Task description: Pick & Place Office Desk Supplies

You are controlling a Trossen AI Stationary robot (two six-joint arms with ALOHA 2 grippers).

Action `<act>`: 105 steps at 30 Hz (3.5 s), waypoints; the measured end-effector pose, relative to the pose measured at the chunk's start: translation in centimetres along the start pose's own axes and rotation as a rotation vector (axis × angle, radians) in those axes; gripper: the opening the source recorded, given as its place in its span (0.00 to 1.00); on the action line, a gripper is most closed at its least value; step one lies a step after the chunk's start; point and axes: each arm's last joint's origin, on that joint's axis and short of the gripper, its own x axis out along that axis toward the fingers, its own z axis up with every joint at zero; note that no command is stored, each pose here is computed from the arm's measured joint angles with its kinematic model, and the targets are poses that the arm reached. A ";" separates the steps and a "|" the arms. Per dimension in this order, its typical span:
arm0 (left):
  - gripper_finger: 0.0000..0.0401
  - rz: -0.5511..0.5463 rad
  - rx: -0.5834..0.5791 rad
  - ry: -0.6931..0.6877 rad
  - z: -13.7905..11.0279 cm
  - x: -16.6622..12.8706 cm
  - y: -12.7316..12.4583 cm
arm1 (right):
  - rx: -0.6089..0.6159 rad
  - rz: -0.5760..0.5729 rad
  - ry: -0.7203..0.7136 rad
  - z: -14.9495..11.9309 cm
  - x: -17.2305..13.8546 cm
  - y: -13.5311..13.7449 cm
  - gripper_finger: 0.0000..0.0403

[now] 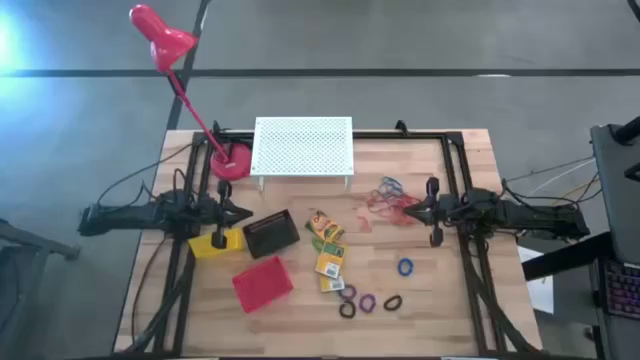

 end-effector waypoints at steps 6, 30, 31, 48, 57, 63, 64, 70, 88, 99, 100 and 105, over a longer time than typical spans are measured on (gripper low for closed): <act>0.07 0.000 0.000 0.000 0.0 0.0 0.0 | 0.000 0.000 0.000 0.0 0.0 0.0 0.07; 0.07 0.000 0.000 0.000 0.0 0.0 0.0 | 0.000 0.000 0.000 0.0 0.0 0.0 0.07; 0.07 0.000 0.000 0.000 0.0 0.0 0.0 | 0.000 0.000 0.000 0.0 0.0 0.0 0.07; 0.07 0.074 0.008 -0.007 0.1 0.0 0.2 | 0.379 0.019 -0.103 1.0 -0.1 0.0 0.07; 0.07 0.041 -0.287 -0.134 1.2 -0.1 0.2 | 0.444 0.013 -0.086 0.9 0.1 0.0 0.07; 0.06 0.133 -0.246 -0.289 2.7 -0.1 0.7 | 0.396 0.002 -0.061 0.7 0.3 0.0 0.07; 0.06 0.136 -0.235 -0.299 2.9 0.1 0.7 | 0.389 -0.007 -0.057 0.6 0.4 -0.1 0.07; 0.02 0.245 -0.228 -0.070 4.7 2.5 1.2 | 0.341 -0.068 -0.040 0.5 0.7 -0.2 0.07; 0.28 0.443 -0.336 1.448 8.2 16.5 2.1 | 0.331 -0.076 -0.044 0.6 1.5 -0.2 0.07; 0.51 0.457 -0.422 1.742 0.7 20.3 2.0 | 0.305 -0.069 -0.042 0.6 1.5 -0.2 0.07; 0.51 0.459 -0.420 1.748 0.4 20.4 2.0 | 0.305 -0.069 -0.042 0.6 1.5 -0.2 0.07; 0.46 0.503 -0.391 1.756 -0.3 20.6 2.1 | 0.299 -0.065 -0.038 0.6 1.5 -0.2 0.07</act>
